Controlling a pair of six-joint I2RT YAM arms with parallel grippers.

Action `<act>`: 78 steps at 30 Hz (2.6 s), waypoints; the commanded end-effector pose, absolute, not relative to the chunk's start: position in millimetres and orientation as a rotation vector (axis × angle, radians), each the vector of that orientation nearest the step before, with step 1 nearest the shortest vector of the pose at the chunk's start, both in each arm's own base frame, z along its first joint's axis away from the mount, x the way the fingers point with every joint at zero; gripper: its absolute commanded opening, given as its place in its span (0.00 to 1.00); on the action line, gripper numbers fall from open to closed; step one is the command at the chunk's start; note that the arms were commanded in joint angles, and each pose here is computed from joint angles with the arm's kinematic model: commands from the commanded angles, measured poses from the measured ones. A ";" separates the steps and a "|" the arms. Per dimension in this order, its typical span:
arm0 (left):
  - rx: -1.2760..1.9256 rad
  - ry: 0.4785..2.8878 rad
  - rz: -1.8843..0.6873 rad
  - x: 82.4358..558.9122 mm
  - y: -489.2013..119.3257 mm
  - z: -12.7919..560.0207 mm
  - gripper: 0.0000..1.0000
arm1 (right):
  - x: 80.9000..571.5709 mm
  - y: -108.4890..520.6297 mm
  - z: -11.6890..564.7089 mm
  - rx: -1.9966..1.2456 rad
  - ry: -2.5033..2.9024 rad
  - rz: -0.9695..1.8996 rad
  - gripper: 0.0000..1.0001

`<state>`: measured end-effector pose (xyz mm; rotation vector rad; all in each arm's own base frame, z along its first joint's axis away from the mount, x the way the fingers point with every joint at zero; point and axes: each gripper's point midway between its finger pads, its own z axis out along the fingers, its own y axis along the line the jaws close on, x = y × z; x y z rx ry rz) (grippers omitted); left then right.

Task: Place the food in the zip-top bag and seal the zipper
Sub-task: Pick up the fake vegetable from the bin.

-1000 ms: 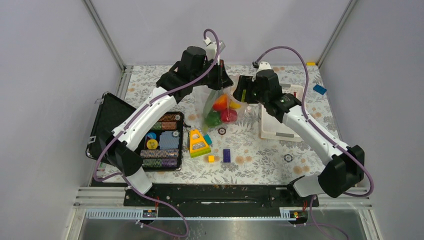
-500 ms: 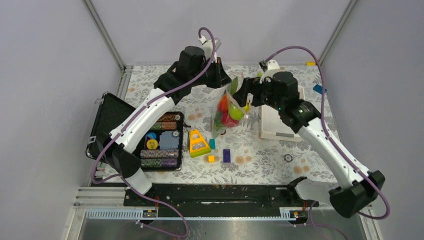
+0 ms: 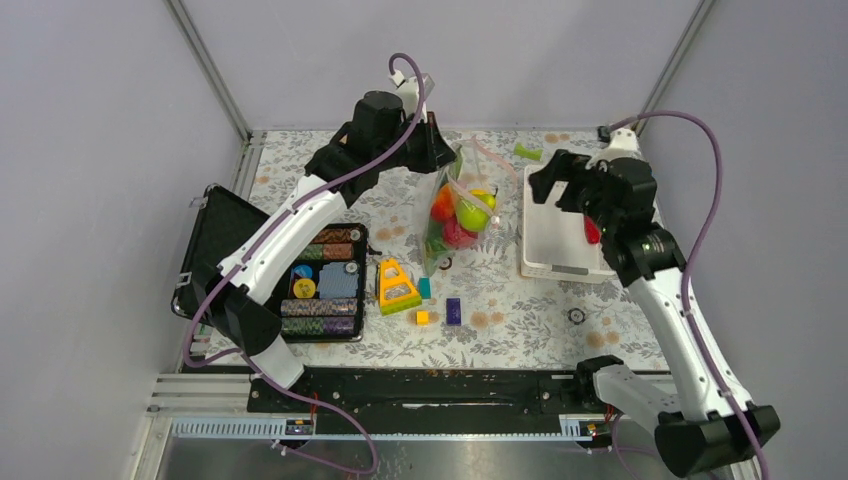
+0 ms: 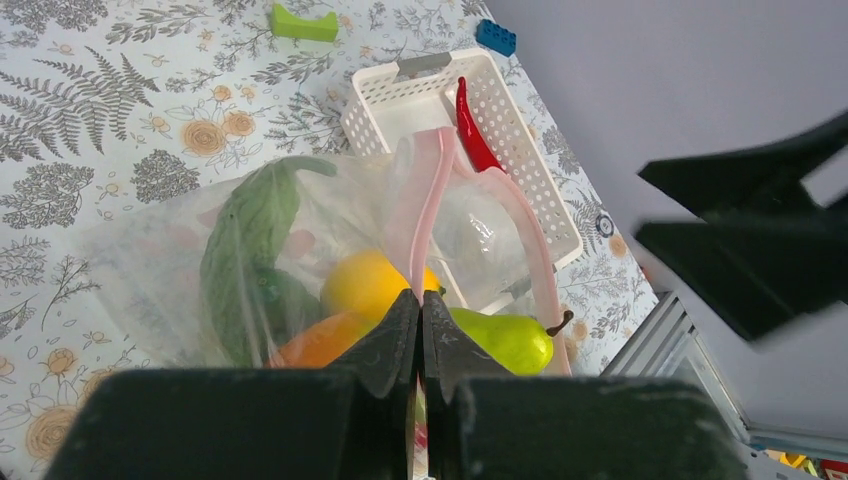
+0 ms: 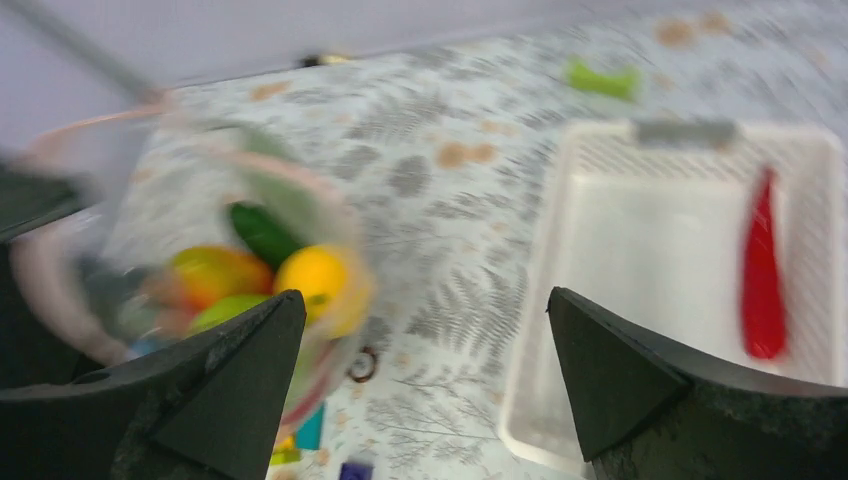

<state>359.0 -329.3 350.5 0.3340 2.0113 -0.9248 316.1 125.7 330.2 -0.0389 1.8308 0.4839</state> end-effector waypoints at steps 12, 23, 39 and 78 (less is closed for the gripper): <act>0.360 1.867 -0.962 353.5 -322.0 379.4 0.00 | 346.8 -28.0 108.1 0.560 2.469 -0.346 1.00; 0.368 1.861 -0.972 370.6 -324.2 368.6 0.00 | 366.3 -42.8 58.6 0.292 2.649 -0.471 0.99; 0.357 1.862 -0.958 386.6 -323.4 364.0 0.00 | 372.1 -32.0 23.8 0.187 2.769 -0.198 0.78; 0.356 1.877 -0.937 403.4 -326.7 359.2 0.00 | 390.6 -71.6 30.9 0.353 2.686 -0.331 0.42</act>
